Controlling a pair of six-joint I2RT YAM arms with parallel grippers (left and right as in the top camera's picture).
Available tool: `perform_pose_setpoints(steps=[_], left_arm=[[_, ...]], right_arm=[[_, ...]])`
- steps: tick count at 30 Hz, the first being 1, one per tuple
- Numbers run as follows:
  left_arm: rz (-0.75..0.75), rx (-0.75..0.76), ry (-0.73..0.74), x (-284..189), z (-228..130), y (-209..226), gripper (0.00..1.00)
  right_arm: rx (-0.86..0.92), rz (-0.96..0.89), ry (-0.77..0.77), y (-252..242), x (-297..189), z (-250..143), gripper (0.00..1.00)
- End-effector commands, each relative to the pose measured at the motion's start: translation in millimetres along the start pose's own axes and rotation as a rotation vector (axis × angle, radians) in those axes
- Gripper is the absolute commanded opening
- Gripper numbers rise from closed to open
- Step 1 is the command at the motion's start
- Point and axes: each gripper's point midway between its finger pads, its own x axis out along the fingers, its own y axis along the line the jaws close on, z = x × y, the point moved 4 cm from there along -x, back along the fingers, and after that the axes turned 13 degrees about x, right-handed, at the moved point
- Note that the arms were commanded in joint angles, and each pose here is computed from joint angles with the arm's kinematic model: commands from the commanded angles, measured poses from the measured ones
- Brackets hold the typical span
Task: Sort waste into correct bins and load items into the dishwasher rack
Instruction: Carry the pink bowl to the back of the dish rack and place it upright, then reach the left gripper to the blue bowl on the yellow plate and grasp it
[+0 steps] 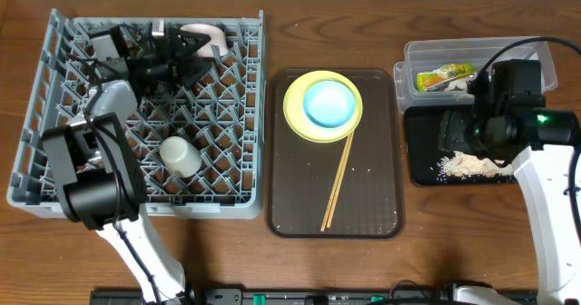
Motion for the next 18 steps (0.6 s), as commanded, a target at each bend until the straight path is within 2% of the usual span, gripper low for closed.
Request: perform_pose_setpoints(steps=[1, 6, 10, 18], left_arm=[[0.105, 0.166, -0.041, -10, -1, -17, 0.87], [0.271, 0.297, -0.036, -24, -20, -43, 0.88], [0.37, 0.421, -0.029, -24, -37, -76, 0.88], [0.622, 0.674, 0.077, 24, -90, -110, 0.88]], right_arm=[[0.009, 0.004, -0.014, -1, -4, 2, 0.68], [0.008, 0.004, -0.015, -1, -4, 3, 0.7], [0.008, 0.004, -0.014, -1, -4, 2, 0.76], [0.009, 0.003, -0.013, -1, -4, 2, 0.76]])
